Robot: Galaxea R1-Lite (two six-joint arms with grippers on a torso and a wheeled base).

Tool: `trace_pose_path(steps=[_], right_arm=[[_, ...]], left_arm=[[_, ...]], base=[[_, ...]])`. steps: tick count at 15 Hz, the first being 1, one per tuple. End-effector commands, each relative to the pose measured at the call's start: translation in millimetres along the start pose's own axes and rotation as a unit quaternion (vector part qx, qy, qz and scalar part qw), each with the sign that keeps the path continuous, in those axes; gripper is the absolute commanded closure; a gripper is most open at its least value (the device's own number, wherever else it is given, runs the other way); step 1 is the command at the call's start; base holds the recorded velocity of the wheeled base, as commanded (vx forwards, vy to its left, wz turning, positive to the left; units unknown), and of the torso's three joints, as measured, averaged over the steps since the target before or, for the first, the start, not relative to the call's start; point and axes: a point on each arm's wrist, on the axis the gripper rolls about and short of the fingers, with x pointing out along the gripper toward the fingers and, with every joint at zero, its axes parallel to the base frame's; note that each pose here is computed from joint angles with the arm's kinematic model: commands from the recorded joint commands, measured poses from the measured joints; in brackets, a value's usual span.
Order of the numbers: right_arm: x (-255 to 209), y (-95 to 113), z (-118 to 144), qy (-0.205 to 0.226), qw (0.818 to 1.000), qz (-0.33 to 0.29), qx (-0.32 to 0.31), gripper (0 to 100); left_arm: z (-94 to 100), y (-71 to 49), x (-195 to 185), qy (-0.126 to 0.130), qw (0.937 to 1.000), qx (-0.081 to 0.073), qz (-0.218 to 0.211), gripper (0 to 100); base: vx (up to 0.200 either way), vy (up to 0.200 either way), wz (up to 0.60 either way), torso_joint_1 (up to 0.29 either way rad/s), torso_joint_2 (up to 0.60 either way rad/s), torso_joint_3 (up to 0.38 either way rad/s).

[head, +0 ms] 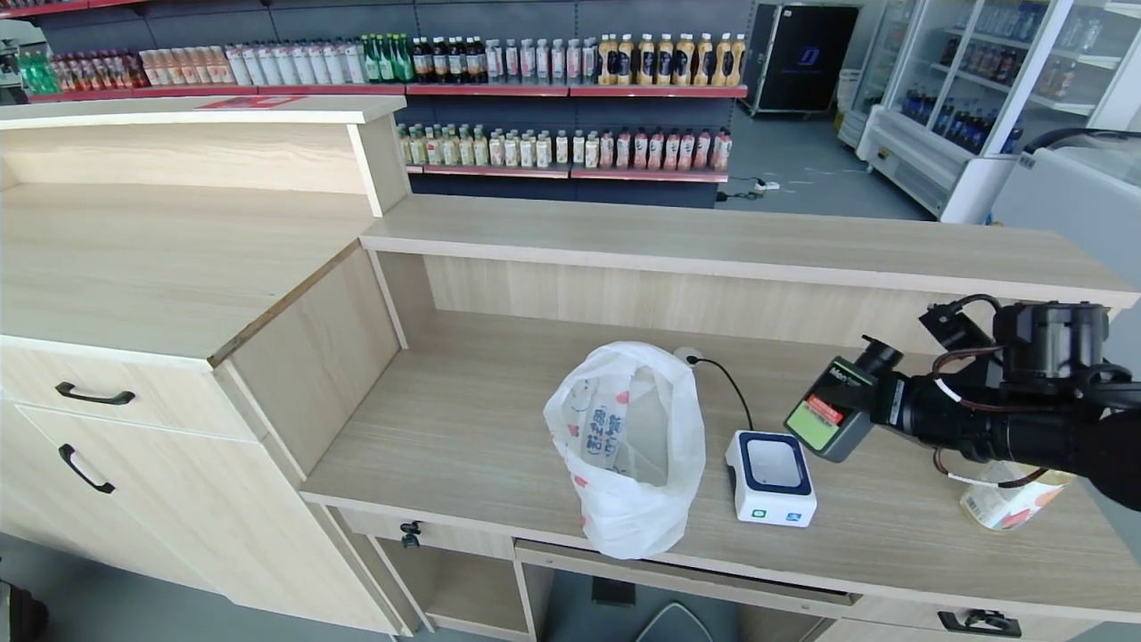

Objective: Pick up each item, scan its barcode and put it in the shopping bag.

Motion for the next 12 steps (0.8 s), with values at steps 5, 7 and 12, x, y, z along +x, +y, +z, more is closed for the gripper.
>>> trace_pose_path(steps=[5,7,12], right_arm=[[39.2,-40.4,-9.3,0.061,0.993,-0.025,-0.102,100],[45.7,-44.8,-11.5,0.071,0.990,-0.025,-0.123,100],[61.4,-47.7,-1.4,0.063,0.990,0.009,-0.124,100]], left_arm=[[0.0,0.0,0.1,0.001,1.0000,0.000,0.000,0],[0.0,0.0,0.0,0.000,1.0000,0.000,0.000,0],[0.0,0.0,0.0,0.000,1.0000,0.000,0.000,0]], base=[[0.000,0.000,0.00,0.000,0.00,0.000],[0.000,0.000,0.00,0.000,0.00,0.000],[0.000,0.000,0.00,0.000,0.00,0.000]])
